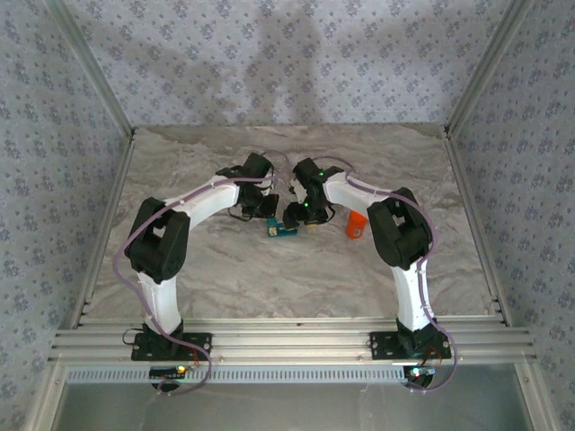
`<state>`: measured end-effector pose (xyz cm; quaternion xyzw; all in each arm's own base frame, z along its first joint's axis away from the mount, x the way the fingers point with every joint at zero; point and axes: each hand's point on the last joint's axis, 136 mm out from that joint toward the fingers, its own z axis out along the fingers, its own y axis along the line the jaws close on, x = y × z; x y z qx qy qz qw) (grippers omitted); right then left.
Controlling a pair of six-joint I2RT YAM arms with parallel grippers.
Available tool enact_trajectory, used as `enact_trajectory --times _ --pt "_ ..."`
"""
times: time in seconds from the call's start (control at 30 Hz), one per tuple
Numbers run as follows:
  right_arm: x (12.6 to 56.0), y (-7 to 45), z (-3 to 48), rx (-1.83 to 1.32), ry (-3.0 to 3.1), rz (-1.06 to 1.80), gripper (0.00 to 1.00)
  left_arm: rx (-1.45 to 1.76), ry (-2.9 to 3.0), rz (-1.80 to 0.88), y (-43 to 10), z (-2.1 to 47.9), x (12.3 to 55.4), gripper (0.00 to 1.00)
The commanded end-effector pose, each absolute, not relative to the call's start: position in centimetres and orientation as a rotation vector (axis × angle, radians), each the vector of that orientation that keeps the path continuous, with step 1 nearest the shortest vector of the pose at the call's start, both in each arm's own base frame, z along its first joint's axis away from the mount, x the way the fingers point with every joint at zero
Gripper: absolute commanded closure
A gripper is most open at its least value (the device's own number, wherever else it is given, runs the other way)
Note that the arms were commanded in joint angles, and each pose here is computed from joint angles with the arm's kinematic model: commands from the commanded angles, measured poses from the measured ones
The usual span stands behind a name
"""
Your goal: Sort the pills into containers
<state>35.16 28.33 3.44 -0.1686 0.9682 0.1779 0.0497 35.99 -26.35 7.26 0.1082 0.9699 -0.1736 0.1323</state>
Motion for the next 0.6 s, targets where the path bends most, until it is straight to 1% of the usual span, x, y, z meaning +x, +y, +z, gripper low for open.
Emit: enact_trajectory --times 0.0,0.57 --pt "35.2 27.5 2.3 -0.47 3.0 0.494 0.36 0.361 2.818 -0.528 -26.4 8.1 34.7 1.0" --pt "35.4 27.3 2.0 -0.456 3.009 0.499 0.37 0.376 2.844 -0.559 -27.0 7.0 32.4 1.0"
